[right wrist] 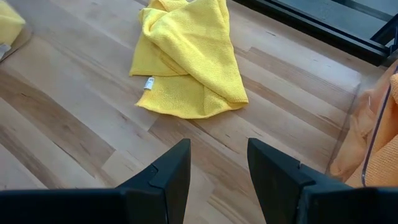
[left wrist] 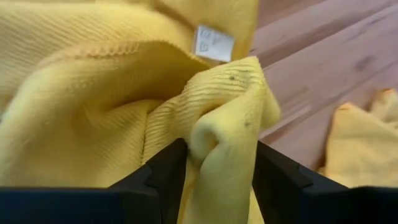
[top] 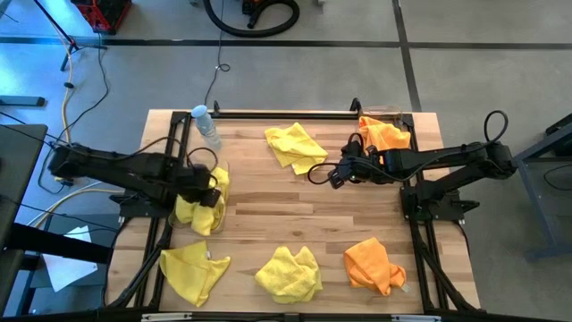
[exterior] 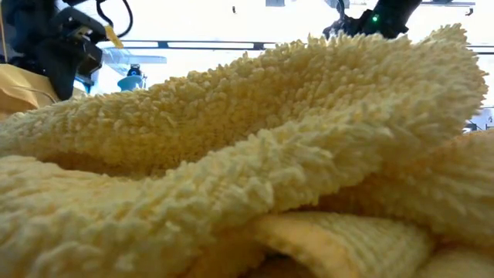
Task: Sort microfiber towel by color & place in baskets
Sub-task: Put the yellow microfiber cloth into the left transparent bin
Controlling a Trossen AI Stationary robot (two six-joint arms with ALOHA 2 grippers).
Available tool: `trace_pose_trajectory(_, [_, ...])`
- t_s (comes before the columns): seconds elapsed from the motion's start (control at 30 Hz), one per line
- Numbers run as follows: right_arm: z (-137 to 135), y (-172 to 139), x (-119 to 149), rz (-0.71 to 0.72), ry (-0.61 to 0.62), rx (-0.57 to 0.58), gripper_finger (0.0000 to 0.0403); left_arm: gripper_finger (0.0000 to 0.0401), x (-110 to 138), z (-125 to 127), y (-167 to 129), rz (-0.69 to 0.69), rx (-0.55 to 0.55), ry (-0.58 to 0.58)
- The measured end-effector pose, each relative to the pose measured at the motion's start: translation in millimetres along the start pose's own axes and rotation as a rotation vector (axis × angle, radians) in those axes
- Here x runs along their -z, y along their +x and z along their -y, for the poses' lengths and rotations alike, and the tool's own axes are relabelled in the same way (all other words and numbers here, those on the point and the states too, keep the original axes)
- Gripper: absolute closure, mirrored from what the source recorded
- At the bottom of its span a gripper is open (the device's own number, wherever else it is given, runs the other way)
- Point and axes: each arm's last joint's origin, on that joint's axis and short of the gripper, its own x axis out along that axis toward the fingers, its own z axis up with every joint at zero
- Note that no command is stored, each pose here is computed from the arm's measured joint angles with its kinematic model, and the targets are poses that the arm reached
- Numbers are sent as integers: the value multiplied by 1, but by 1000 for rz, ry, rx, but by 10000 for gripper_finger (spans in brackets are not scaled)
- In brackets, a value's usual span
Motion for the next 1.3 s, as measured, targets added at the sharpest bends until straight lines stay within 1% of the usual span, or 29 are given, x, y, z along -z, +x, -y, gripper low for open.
trace_pose_trajectory(0.1, [0, 0, 0, 0, 0, 0, 249, 247, 0, -1, -16, 38, 15, -8])
trace_pose_trajectory(0.27, [0, 0, 0, 0, 0, 0, 249, 261, -1, -1, -51, 111, -17, -8])
trace_pose_trajectory(0.33, [0, 0, 0, 0, 0, 0, 249, 267, -1, 2, -62, 145, 0, 6])
trace_pose_trajectory(0.43, [0, 0, 0, 0, 1, 0, 249, 272, -2, 10, -67, 168, 41, 27])
trace_pose_trajectory(0.53, [0, 0, 0, 1, 9, 0, 249, 275, -2, 17, -60, 157, 29, 44])
trace_pose_trajectory(0.67, [0, 0, 0, 2, 23, -1, 249, 275, 0, 30, -41, 118, -69, 96])
trace_pose_trajectory(0.73, [0, 0, 0, 2, 35, -1, 249, 275, 0, 32, -32, 118, -163, 112])
trace_pose_trajectory(0.87, [0, 0, 0, 4, 41, -4, 249, 275, -2, 27, -18, 128, -431, 99])
trace_pose_trajectory(0.93, [-1, 0, -1, 7, 44, -7, 249, 275, -4, 25, -14, 148, -522, 103])
trace_pose_trajectory(0.97, [-1, 0, -1, 9, 45, -9, 249, 275, -5, 26, -11, 161, -543, 109])
trace_pose_trajectory(1.1, [-2, 0, -2, 15, 51, -16, 249, 275, -7, 23, 6, 173, -535, 113])
trace_pose_trajectory(1.23, [-2, 0, -2, 21, 56, -22, 249, 275, -5, 9, 35, 140, -508, 87])
trace_pose_trajectory(1.3, [-3, 0, -3, 24, 58, -26, 249, 275, -4, 1, 45, 141, -511, 74])
